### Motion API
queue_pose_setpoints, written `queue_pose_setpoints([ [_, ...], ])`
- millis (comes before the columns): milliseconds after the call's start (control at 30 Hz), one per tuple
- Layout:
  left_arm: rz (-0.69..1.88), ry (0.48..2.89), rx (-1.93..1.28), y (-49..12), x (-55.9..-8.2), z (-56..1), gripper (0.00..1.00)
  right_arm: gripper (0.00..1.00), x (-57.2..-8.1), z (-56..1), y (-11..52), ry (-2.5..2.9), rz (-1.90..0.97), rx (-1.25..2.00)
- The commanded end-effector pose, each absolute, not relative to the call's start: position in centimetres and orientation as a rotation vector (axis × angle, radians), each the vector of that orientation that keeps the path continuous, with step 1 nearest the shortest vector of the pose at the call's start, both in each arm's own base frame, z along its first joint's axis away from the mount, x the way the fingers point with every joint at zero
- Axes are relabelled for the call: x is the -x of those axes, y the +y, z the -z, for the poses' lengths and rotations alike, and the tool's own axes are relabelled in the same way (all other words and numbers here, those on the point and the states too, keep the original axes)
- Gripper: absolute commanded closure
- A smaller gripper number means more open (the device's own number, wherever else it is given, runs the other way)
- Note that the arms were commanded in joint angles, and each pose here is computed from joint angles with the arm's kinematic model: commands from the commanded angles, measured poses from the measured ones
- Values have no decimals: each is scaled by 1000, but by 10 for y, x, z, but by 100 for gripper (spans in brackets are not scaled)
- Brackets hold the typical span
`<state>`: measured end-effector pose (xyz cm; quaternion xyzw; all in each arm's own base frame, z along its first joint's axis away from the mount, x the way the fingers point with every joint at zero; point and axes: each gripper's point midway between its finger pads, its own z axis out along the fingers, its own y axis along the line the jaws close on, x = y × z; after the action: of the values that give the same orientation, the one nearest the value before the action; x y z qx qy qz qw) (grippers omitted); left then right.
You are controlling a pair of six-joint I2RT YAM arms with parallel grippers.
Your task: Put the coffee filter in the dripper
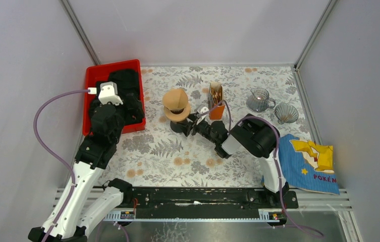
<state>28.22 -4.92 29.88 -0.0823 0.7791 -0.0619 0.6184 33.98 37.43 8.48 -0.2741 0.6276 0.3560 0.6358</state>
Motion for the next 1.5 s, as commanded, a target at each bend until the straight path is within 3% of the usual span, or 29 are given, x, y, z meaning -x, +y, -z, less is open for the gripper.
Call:
queue_pose_setpoints([
  [0, 179, 1729, 207, -49, -286, -312, 0, 34, -356, -133, 388, 1243, -826, 564],
  [267, 185, 1725, 215, -47, -285, -313, 0, 27, -365, -133, 395, 1240, -817, 558],
  [667, 198, 1724, 213, -47, -285, -312, 0, 15, -346, -130, 354, 1309, -742, 505],
  [967, 203, 1728, 205, -48, -285, -311, 0, 11, -330, -142, 314, 1390, -651, 463],
  [1467, 210, 1730, 196, -49, -283, -309, 0, 8, -343, -166, 234, 1750, -367, 393],
])
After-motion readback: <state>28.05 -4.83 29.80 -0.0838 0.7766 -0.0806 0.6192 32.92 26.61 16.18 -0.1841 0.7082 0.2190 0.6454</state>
